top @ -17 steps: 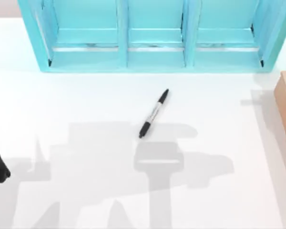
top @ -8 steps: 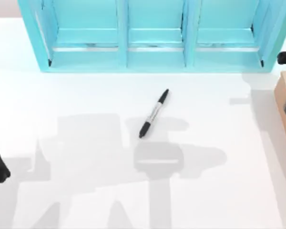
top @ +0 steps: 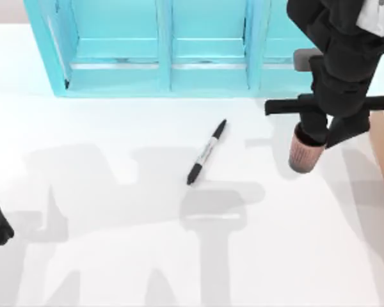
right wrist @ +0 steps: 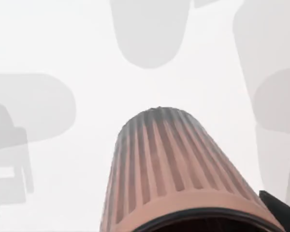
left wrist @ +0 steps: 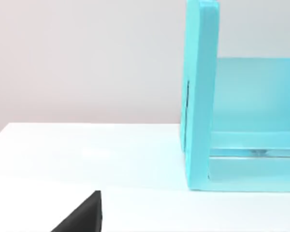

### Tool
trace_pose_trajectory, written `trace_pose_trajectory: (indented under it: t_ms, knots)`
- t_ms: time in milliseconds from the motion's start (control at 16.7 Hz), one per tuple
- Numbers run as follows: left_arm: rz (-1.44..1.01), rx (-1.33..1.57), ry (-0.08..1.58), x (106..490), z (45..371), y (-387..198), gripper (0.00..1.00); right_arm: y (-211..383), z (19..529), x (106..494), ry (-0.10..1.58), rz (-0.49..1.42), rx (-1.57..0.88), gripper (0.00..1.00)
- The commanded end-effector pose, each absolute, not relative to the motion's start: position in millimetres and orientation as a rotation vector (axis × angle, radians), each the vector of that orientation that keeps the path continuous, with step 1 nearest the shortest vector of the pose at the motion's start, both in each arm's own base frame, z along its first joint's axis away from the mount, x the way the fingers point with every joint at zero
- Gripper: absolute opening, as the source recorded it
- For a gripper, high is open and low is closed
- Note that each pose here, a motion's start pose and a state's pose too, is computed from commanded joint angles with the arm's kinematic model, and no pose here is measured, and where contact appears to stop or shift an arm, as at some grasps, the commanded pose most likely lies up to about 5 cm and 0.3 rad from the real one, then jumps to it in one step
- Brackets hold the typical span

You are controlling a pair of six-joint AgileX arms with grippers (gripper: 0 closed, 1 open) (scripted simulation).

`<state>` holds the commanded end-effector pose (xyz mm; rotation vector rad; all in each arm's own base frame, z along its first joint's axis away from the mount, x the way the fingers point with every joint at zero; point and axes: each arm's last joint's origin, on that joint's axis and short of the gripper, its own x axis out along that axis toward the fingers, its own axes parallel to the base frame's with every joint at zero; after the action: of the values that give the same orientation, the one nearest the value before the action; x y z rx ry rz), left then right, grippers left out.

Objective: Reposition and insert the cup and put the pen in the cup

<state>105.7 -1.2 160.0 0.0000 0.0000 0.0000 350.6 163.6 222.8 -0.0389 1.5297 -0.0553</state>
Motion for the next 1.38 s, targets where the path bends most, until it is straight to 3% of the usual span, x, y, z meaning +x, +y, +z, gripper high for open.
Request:
trace_pose_trajectory:
  t_ms: [900,1380]
  knots:
    - [0.000,0.000,0.000,106,160,-1,1.00,167,177,352,1.531,-0.056,-0.040,0.00]
    - [0.000,0.000,0.000,106,160,-1,1.00,167,177,352,1.531,-0.056,-0.040,0.60]
